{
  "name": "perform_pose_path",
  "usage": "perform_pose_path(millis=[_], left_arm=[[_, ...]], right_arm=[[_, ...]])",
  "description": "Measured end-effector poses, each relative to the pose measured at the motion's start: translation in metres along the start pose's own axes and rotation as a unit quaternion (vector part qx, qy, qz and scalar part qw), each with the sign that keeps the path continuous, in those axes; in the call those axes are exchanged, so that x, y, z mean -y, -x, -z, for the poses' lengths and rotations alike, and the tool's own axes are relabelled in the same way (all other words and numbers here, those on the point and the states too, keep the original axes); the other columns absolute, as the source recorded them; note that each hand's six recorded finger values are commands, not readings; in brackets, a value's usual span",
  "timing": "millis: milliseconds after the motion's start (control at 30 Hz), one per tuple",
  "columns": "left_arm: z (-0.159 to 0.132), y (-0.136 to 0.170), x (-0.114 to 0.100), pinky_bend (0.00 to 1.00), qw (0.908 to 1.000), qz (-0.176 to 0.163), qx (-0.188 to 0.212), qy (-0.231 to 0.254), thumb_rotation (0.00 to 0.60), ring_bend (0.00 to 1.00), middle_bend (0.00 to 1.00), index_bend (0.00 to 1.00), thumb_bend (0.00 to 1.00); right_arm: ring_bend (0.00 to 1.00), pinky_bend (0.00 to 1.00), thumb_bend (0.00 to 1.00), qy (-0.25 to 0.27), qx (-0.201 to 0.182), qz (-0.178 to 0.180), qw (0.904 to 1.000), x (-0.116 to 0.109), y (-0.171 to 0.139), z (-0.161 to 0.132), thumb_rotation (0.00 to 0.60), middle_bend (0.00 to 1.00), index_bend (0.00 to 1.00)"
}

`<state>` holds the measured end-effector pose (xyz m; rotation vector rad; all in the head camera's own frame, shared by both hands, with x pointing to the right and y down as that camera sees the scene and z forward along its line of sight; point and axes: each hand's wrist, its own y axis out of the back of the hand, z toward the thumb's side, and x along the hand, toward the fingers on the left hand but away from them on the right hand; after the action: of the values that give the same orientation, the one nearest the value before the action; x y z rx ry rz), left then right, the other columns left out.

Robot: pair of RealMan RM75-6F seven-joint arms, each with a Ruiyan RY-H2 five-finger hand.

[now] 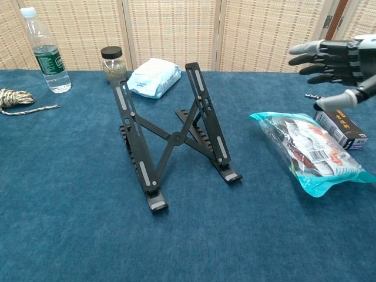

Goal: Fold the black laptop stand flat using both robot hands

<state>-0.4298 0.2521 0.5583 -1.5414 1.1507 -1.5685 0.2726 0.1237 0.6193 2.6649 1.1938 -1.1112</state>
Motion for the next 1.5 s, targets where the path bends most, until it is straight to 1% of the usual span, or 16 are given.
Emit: perform_pose_path(millis=[100,267,367,433,700,967,1167,1333,1500], left_arm=[[0.001,0.0,0.001,0.0,1.0,0.002,-0.001,0.0,0.6,0.0,0.0,0.03,0.25],[0.001,0.001,0.0,0.0,1.0,0.001,-0.002,0.0,0.6,0.0,0.0,0.03,0.25],[0.002,0.003,-0.001,0.0,1.0,0.001,-0.003,0.0,0.6,0.0,0.0,0.03,0.25],[0.002,0.003,-0.001,0.0,1.0,0.002,-0.004,-0.001,0.6,0.0,0.0,0.03,0.25],[0.002,0.004,-0.001,0.0,1.0,0.001,-0.004,-0.001,0.6,0.0,0.0,0.03,0.25],[0.004,0.005,-0.001,0.0,1.0,0.001,-0.005,0.0,0.6,0.0,0.0,0.03,0.25],[0.006,0.006,-0.002,0.0,1.0,0.001,-0.006,0.0,0.6,0.0,0.0,0.03,0.25],[0.011,0.007,-0.003,0.0,0.9999,-0.001,-0.011,0.001,0.6,0.0,0.0,0.03,0.25],[0.015,0.009,-0.004,0.0,0.9999,-0.003,-0.016,0.001,0.6,0.0,0.0,0.03,0.25]], right_arm=[[0.0,0.03,0.0,0.045,0.004,-0.017,0.9988,0.007,0.019,-0.006,0.6,0.06,0.02],[0.0,0.03,0.0,0.111,0.008,-0.036,0.9931,0.018,0.053,-0.016,0.6,0.06,0.02],[0.0,0.03,0.0,0.134,0.01,-0.039,0.9901,0.022,0.071,-0.021,0.6,0.06,0.02],[0.0,0.03,0.0,0.146,0.013,-0.041,0.9883,0.024,0.077,-0.022,0.6,0.06,0.02],[0.0,0.03,0.0,0.191,0.022,-0.058,0.9796,0.044,0.11,-0.029,0.6,0.05,0.02],[0.0,0.03,0.0,0.212,0.026,-0.07,0.9744,0.066,0.138,-0.036,0.6,0.05,0.02],[0.0,0.03,0.0,0.211,0.02,-0.088,0.9734,0.086,0.154,-0.048,0.6,0.06,0.02],[0.0,0.03,0.0,0.214,0.01,-0.102,0.9715,0.101,0.162,-0.06,0.6,0.06,0.02],[0.0,0.03,0.0,0.213,0.0,-0.105,0.9714,0.105,0.158,-0.064,0.6,0.09,0.02]])
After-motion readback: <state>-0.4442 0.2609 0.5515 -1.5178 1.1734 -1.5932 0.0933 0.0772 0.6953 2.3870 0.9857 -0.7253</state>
